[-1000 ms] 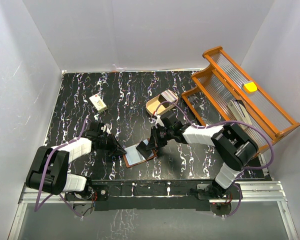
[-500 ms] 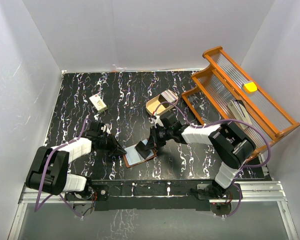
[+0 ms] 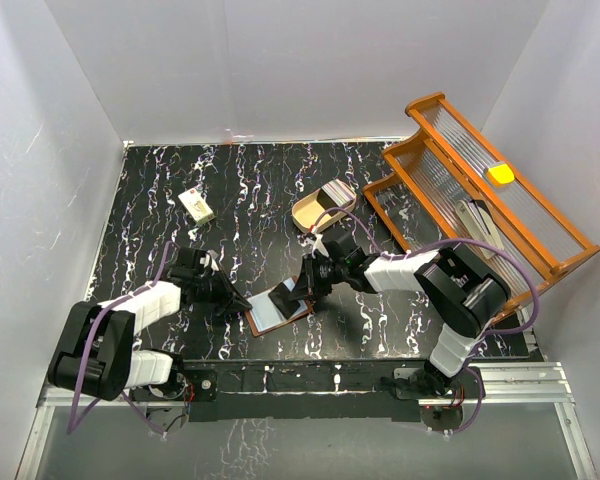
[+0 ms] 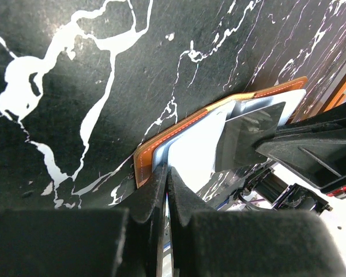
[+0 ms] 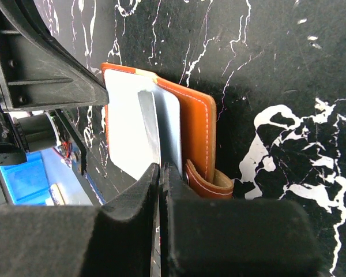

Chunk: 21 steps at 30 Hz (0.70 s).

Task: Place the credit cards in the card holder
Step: Insert the credit card into the card holder.

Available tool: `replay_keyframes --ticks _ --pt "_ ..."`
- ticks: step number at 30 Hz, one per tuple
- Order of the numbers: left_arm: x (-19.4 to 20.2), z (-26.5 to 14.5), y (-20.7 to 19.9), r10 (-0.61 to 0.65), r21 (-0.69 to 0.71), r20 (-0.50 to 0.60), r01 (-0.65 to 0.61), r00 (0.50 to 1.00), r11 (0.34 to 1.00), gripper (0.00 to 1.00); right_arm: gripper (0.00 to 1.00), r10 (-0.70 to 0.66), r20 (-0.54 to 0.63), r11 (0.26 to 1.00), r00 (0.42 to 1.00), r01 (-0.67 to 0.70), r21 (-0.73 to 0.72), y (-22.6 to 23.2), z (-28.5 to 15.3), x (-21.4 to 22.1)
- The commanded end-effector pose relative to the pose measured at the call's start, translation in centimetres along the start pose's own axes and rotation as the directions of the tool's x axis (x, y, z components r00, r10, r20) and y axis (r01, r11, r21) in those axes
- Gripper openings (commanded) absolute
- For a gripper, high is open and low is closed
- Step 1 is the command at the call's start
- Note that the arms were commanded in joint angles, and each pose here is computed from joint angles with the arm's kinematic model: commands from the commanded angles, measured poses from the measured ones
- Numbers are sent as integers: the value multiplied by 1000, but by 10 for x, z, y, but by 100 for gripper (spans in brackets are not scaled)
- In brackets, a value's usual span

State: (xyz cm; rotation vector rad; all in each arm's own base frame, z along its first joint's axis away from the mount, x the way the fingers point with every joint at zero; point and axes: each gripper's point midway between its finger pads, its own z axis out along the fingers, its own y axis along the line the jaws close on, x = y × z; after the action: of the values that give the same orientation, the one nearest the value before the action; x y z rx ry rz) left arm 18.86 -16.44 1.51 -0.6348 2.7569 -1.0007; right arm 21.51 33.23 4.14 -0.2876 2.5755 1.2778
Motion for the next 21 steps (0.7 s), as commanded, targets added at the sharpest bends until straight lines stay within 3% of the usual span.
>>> replay_keyframes --ticks 1,21 --pt "9 -1 19 -37 -62 0 37 999 997 1 0 2 42 1000 999 -3 16 -5 4 -4" --pt "13 1 21 -42 -52 -5 42 999 998 1 0 17 53 1000 998 -16 -17 6 11 1"
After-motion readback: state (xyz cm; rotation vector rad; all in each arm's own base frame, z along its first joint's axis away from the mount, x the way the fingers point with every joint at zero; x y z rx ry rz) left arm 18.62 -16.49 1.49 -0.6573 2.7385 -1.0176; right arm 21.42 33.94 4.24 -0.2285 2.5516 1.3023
